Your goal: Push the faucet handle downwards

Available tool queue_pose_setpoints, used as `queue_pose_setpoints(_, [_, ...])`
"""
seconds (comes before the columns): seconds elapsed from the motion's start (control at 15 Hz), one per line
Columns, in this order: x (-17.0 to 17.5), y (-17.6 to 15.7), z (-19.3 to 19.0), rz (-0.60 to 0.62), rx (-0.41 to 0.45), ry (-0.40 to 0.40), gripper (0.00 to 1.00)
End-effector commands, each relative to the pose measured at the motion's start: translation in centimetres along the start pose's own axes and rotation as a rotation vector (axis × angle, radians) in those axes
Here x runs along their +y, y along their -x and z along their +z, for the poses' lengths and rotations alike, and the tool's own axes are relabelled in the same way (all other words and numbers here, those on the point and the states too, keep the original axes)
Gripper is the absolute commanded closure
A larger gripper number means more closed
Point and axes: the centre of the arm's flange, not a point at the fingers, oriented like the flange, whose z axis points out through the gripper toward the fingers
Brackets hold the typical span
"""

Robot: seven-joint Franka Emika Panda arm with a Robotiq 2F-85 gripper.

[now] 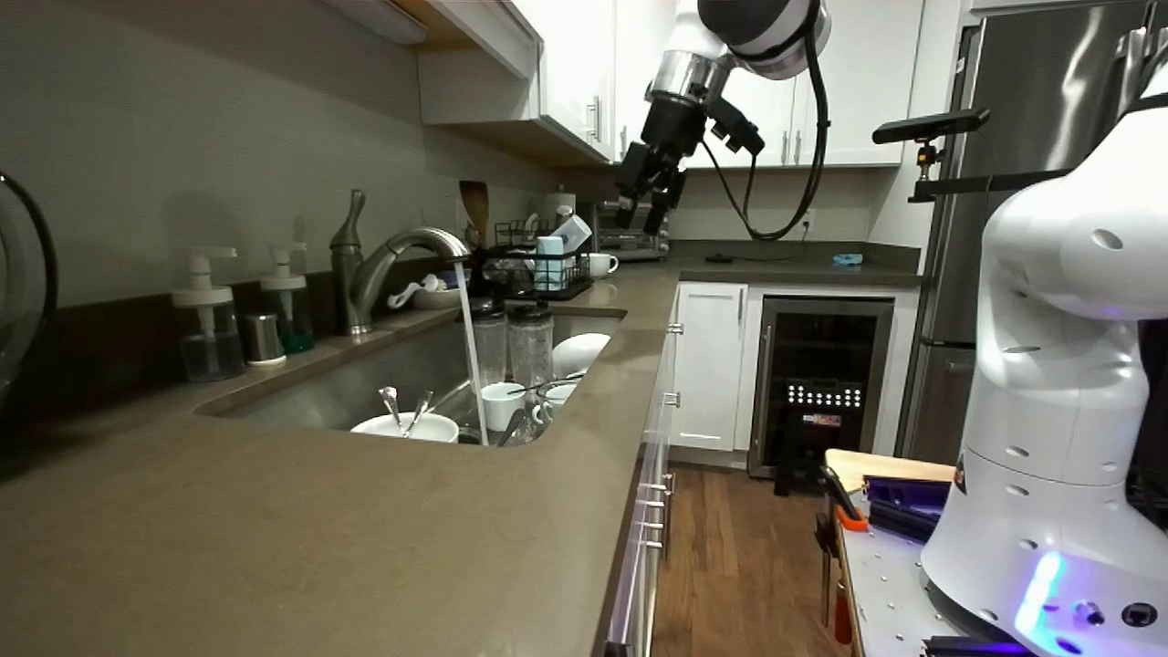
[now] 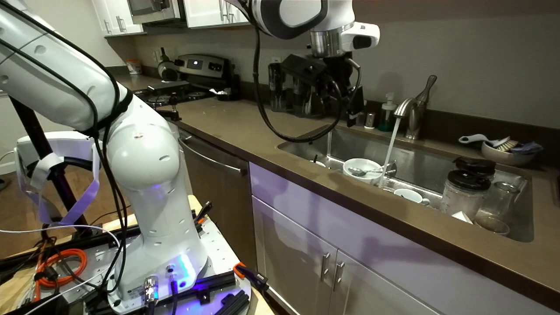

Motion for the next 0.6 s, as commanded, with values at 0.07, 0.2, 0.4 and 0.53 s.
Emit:
queue_pose_setpoints(0.07, [0.0, 0.0, 0.0, 0.0, 0.001, 0.0, 0.0])
queue_pose_setpoints(0.2, [-0.3, -1.0, 0.5, -0.005, 0.036, 0.008, 0.0])
queue_pose_setpoints(0.4, [-0.9, -1.9, 0.9, -0.014, 0.137, 0.01, 0.0])
queue_pose_setpoints(0.53, [-1.2, -2.7, 1.0, -0.02, 0.215, 0.015, 0.0])
